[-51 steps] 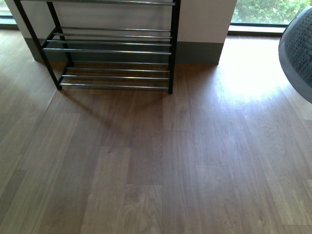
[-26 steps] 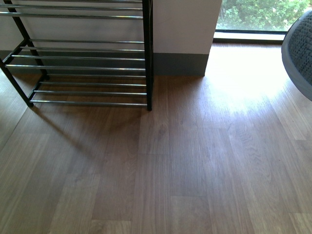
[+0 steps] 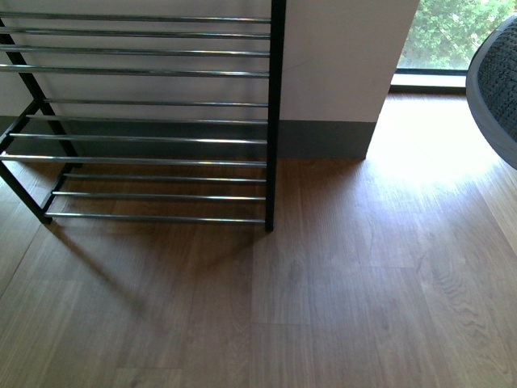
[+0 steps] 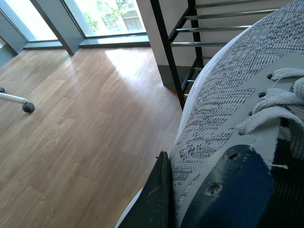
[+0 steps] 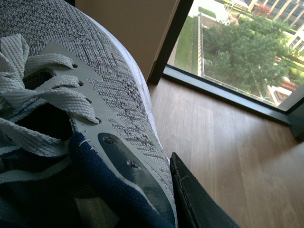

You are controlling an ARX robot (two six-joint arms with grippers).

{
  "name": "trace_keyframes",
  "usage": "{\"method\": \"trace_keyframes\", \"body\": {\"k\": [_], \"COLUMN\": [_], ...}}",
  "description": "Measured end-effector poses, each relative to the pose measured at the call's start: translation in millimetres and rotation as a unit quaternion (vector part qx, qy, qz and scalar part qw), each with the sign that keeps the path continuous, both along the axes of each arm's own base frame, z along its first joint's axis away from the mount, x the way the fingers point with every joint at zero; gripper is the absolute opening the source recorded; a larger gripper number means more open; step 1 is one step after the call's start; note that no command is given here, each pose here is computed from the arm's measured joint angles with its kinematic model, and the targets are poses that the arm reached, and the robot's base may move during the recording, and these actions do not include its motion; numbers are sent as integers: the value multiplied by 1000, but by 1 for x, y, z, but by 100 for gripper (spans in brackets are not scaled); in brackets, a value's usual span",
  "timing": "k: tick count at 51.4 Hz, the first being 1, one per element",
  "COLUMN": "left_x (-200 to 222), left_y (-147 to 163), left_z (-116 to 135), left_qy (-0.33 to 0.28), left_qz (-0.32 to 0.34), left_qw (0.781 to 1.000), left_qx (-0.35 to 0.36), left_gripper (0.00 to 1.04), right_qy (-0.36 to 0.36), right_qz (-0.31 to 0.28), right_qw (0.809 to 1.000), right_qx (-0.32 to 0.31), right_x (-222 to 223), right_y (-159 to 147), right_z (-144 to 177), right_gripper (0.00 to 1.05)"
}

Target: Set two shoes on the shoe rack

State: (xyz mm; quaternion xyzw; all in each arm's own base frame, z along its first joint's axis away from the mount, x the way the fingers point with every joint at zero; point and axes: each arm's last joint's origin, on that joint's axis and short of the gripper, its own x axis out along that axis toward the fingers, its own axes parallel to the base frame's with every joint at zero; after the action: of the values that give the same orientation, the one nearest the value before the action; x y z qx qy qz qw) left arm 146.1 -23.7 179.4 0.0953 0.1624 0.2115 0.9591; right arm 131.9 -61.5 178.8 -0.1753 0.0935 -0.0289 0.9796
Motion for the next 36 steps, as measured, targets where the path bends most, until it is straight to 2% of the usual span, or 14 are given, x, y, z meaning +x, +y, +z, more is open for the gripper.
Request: {"method": "trace_keyframes", "body": {"k": [21, 36], "left_x": [0, 0], "left_y": [0, -1], "left_z": [0, 0], "left_qy": [0, 1], "left_qz": [4, -6], "left_qw": [1000, 1000], "left_qx": [1, -2], "left_gripper": [2, 2], "right_qy": [-1, 2], "right_qz": [10, -5], "right_qw": [1000, 1000], "right_qx": [2, 0], "right_x": [0, 0], "right_y": [1, -1], "right_z": [0, 0], "right_gripper": [1, 1]}}
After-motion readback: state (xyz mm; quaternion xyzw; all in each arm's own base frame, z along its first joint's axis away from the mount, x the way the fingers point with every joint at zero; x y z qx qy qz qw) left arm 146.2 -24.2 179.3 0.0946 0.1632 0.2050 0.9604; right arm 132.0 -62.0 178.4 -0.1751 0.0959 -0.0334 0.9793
